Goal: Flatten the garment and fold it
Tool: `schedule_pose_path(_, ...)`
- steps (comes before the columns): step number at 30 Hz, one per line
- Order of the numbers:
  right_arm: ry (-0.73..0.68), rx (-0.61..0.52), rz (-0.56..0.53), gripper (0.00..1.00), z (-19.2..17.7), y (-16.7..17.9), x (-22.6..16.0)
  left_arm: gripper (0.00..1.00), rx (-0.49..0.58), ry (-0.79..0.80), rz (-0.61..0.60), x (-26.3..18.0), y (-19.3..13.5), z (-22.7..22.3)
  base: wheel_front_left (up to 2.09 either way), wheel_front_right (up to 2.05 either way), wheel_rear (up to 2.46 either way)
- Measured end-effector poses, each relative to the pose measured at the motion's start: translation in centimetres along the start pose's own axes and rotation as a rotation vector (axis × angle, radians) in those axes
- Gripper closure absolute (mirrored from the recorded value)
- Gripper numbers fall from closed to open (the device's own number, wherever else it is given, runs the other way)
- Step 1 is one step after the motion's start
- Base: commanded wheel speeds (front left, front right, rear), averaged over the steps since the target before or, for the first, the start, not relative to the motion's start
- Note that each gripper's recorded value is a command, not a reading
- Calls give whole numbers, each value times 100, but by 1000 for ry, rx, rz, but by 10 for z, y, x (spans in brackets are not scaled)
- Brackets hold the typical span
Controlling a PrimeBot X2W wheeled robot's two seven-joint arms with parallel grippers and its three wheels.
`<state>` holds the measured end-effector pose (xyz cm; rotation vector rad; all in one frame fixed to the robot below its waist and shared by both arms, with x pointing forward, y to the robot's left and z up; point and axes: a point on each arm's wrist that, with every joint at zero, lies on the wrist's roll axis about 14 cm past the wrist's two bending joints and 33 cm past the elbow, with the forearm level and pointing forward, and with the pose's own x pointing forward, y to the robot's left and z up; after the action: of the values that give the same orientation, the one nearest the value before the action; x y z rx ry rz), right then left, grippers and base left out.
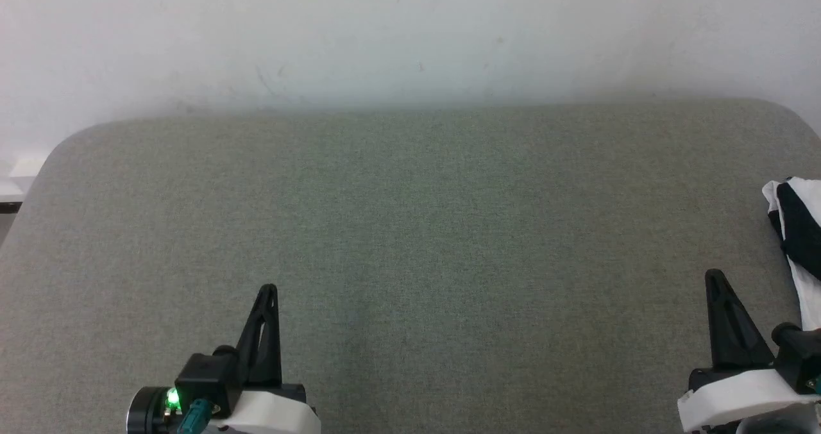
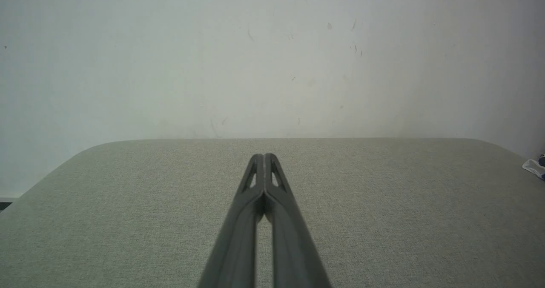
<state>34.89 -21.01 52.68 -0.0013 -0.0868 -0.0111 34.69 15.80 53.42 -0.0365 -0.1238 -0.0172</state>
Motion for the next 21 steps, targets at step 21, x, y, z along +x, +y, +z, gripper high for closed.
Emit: schedule_pose_path(21, 21, -6, 32, 100, -1, 11, 5, 100, 21, 24, 0, 5, 4, -2, 0, 0, 0)
